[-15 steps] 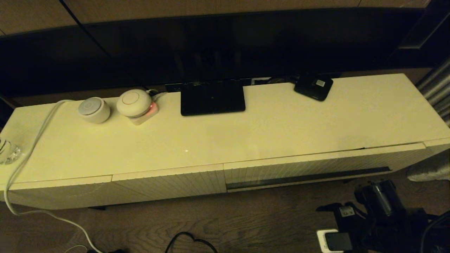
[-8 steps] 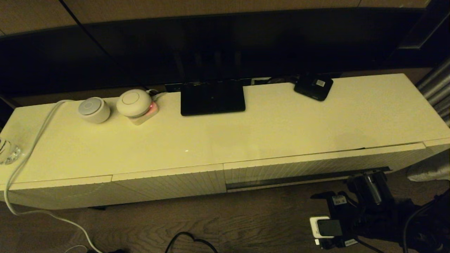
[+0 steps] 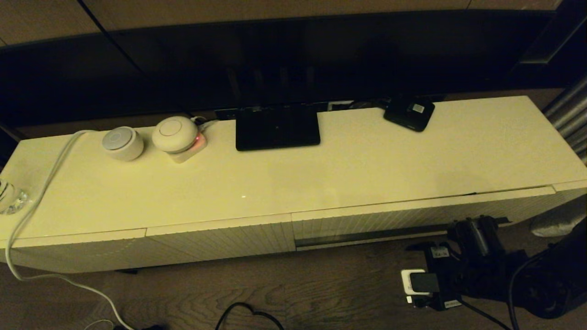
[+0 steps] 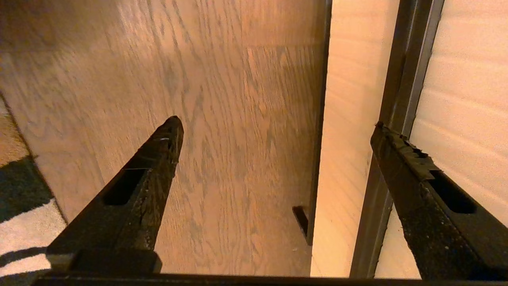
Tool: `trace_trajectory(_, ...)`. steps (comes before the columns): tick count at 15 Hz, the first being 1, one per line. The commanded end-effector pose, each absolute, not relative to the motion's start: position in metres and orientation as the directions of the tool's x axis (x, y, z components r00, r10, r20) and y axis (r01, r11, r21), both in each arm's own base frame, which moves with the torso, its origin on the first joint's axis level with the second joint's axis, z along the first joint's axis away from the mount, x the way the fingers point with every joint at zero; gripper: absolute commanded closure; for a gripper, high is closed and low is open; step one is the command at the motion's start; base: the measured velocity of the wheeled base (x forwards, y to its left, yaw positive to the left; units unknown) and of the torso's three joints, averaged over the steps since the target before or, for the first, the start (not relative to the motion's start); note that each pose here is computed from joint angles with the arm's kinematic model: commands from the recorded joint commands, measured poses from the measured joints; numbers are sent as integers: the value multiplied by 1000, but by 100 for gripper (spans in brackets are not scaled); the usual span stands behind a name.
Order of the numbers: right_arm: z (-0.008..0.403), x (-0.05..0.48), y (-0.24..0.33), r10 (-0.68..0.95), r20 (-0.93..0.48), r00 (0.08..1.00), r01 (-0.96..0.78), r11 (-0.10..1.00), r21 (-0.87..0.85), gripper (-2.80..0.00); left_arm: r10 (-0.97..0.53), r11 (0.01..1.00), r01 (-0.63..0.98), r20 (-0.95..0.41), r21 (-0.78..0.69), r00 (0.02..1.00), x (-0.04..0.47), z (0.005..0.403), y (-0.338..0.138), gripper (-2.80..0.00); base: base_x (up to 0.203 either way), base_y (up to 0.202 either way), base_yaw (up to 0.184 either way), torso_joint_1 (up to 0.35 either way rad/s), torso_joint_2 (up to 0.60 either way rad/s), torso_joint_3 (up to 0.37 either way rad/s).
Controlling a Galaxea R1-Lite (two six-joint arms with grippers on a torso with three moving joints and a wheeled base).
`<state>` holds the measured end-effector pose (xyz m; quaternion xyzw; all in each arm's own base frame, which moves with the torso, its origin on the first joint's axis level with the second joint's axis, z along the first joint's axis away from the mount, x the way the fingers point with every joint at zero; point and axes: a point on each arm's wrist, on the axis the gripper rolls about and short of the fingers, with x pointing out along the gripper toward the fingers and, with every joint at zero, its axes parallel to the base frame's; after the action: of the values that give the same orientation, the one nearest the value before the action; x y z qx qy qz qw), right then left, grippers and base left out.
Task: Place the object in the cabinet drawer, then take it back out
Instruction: Open the drawer
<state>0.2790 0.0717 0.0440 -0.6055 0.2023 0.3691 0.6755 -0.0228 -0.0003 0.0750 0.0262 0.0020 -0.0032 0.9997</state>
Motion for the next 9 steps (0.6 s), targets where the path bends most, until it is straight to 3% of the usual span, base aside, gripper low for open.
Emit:
trace_trajectory(1, 40, 286, 69, 243, -722, 648, -744, -2, -669, -280, -6, 999, 7, -8, 53, 1000, -23, 74, 0, 0, 0, 0, 0, 0, 0, 0)
trace_trajectory(9, 39, 310, 61, 218, -694, 686, -716, 34, -697, -280, -6, 999, 7, -8, 54, 1000, -23, 74, 0, 0, 0, 0, 0, 0, 0, 0)
